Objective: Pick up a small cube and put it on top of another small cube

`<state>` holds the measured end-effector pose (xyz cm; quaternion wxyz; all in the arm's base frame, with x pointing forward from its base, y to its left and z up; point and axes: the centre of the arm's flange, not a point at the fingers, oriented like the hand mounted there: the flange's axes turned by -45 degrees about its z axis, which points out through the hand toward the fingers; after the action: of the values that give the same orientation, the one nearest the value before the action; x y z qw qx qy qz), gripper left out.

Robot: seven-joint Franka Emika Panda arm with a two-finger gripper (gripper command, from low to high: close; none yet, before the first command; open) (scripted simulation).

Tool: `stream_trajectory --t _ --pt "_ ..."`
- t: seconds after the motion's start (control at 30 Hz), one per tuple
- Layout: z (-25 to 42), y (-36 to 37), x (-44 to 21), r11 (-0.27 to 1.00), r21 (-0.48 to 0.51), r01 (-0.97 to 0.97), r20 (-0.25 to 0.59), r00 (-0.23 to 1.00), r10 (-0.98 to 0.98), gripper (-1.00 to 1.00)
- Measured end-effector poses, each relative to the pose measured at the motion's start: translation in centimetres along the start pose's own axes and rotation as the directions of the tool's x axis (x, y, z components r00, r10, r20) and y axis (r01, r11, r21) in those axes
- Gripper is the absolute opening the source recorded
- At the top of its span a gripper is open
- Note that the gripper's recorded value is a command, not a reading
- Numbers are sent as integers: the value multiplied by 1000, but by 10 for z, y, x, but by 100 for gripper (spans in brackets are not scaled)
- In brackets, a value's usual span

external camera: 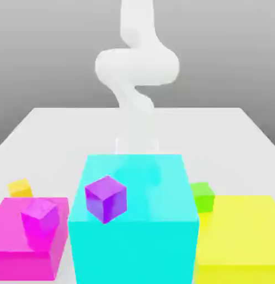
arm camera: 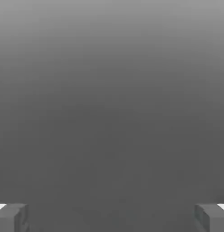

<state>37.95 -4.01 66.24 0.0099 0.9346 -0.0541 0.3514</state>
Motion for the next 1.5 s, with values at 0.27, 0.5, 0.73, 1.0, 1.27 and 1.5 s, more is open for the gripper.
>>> stream_trajectory --t 0.27,0.5,0.73,1.0,1.27,1.5 --pt "161 149 -79 945 -203 -255 226 927 299 0" --pt "238 264 -222 813 -375 -446 348 745 569 0" --pt "266 322 -389 629 -518 -579 392 493 777 0" --pt "309 323 -435 621 -526 -581 397 478 783 -100" --pt "291 324 -419 621 -526 -581 397 478 783 -100" --pt "272 300 -324 581 -501 -642 336 474 814 -100"
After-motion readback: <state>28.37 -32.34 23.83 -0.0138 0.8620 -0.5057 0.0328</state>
